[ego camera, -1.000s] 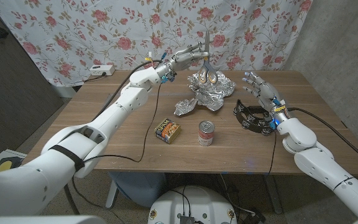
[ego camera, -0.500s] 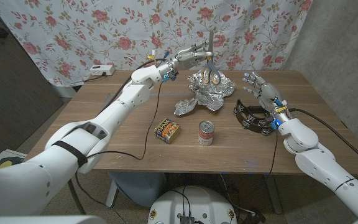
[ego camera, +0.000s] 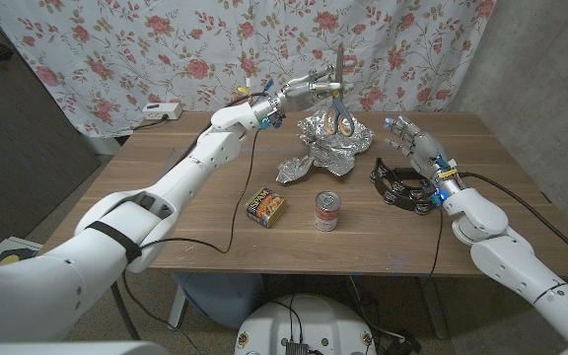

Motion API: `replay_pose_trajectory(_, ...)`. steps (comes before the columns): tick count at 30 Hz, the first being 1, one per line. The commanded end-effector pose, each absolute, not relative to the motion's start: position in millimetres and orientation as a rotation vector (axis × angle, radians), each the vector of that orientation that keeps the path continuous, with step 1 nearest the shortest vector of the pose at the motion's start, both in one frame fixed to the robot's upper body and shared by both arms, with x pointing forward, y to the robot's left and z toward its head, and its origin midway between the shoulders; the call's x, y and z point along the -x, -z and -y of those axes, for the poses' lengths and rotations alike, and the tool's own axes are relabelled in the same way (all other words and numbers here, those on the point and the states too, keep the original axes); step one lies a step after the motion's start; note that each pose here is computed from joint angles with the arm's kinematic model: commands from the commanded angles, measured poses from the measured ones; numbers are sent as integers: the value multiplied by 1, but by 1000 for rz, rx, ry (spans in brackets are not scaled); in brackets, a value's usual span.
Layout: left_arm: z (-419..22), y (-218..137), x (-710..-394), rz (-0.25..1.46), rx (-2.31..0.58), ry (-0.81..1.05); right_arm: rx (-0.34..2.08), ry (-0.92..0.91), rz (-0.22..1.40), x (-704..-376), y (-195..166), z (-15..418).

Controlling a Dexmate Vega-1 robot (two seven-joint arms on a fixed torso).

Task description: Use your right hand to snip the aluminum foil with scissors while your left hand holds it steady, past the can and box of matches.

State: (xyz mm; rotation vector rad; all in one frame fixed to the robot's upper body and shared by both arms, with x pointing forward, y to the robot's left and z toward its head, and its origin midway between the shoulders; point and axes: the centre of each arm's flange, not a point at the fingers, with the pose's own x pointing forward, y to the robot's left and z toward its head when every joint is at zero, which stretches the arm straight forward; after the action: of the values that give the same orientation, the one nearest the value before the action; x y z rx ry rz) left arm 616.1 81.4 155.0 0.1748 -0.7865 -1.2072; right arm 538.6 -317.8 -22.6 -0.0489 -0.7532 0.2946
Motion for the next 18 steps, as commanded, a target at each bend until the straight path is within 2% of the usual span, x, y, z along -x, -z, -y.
replay_pose_trajectory(1, -78, -155, -611, 791, -162, 1260, 68, -361, 750, -539, 22, 319)
replay_pose_trajectory(8, -76, -154, -610, 783, -157, 1294, 124, -471, 735, -541, 19, 322)
replay_pose_trajectory(18, -76, -154, -614, 767, -132, 1302, 113, -527, 738, -545, 19, 321)
